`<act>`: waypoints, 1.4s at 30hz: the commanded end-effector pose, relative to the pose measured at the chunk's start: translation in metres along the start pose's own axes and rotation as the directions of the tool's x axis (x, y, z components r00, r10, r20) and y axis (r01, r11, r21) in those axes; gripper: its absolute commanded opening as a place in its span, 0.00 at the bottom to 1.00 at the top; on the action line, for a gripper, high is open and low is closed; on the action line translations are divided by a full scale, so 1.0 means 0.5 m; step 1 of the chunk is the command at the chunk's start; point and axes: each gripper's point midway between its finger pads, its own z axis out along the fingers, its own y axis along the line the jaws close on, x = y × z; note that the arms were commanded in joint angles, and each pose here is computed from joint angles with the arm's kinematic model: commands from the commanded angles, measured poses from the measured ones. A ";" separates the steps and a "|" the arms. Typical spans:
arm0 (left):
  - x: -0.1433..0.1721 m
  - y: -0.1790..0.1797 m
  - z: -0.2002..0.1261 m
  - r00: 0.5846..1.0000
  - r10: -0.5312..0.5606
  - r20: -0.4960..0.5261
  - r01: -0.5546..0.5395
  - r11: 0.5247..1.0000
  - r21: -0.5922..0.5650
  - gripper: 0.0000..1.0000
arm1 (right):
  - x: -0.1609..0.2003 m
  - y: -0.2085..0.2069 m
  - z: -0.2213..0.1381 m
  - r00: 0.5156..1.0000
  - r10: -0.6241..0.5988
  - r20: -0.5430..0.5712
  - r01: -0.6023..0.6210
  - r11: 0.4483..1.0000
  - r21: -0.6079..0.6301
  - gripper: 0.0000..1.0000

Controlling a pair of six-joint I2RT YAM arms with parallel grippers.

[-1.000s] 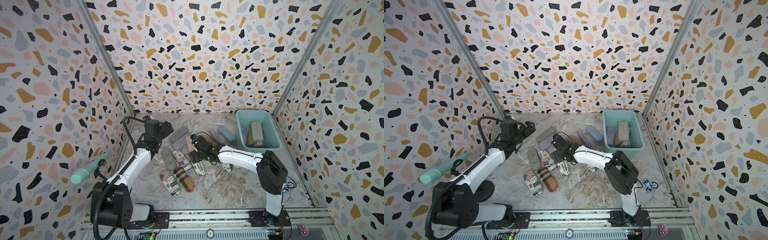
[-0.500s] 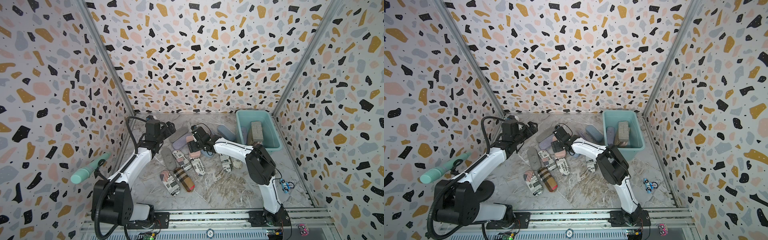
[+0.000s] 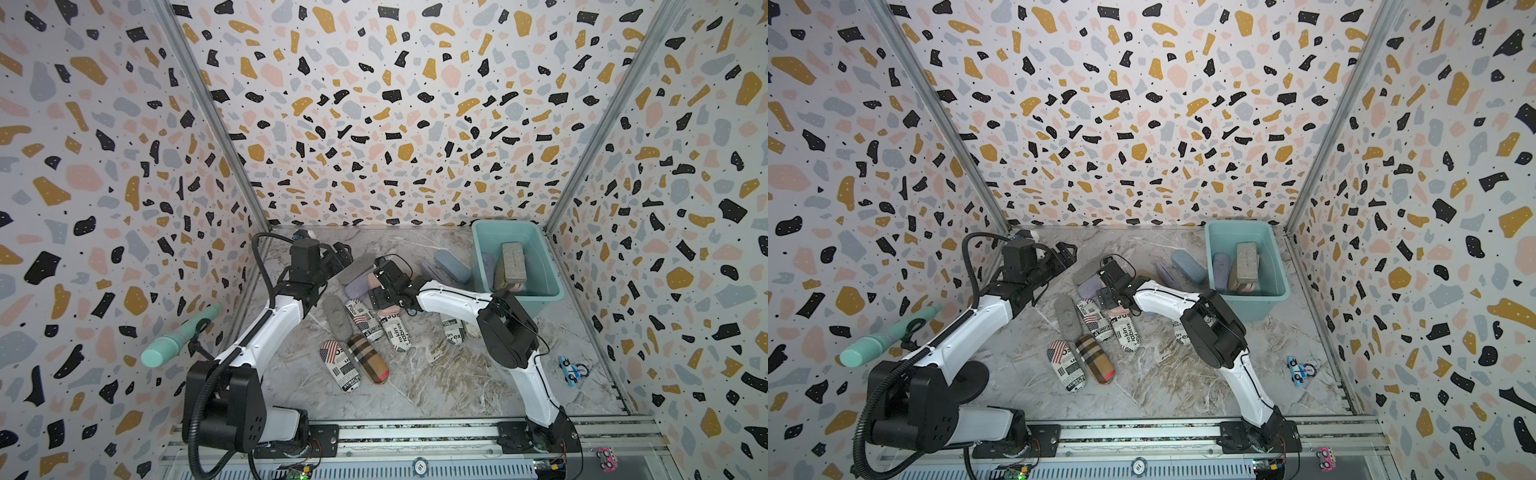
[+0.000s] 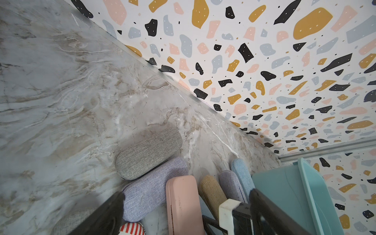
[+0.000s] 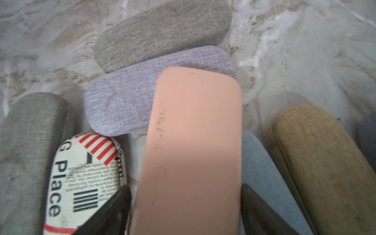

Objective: Put the glasses cases into the storage boxes
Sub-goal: Pick up the glasses case.

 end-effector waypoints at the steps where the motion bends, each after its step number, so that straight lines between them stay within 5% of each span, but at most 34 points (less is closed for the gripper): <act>1: -0.037 -0.036 -0.021 0.998 0.004 0.058 -0.008 0.998 0.063 0.96 | -0.022 -0.004 -0.013 1.000 0.000 0.019 0.000 0.999 0.033 0.81; 10: -0.036 -0.037 -0.021 0.998 0.006 0.058 -0.010 0.998 0.066 0.96 | -0.043 0.020 -0.042 0.998 -0.036 0.059 0.036 0.999 0.003 0.69; 28: -0.022 -0.053 -0.011 0.999 -0.004 0.032 0.000 0.991 0.133 0.95 | -0.102 0.008 -0.205 0.975 -0.040 0.218 0.047 0.999 -0.027 0.69; 35: -0.020 -0.083 -0.014 1.000 0.001 0.030 -0.008 0.975 0.222 0.94 | -0.118 -0.050 -0.296 0.959 -0.019 0.283 0.019 1.000 0.003 0.68; 42: -0.001 -0.156 -0.033 0.999 0.026 0.018 -0.031 0.930 0.365 0.93 | -0.150 -0.207 -0.413 0.929 0.042 0.367 -0.084 0.992 0.098 0.68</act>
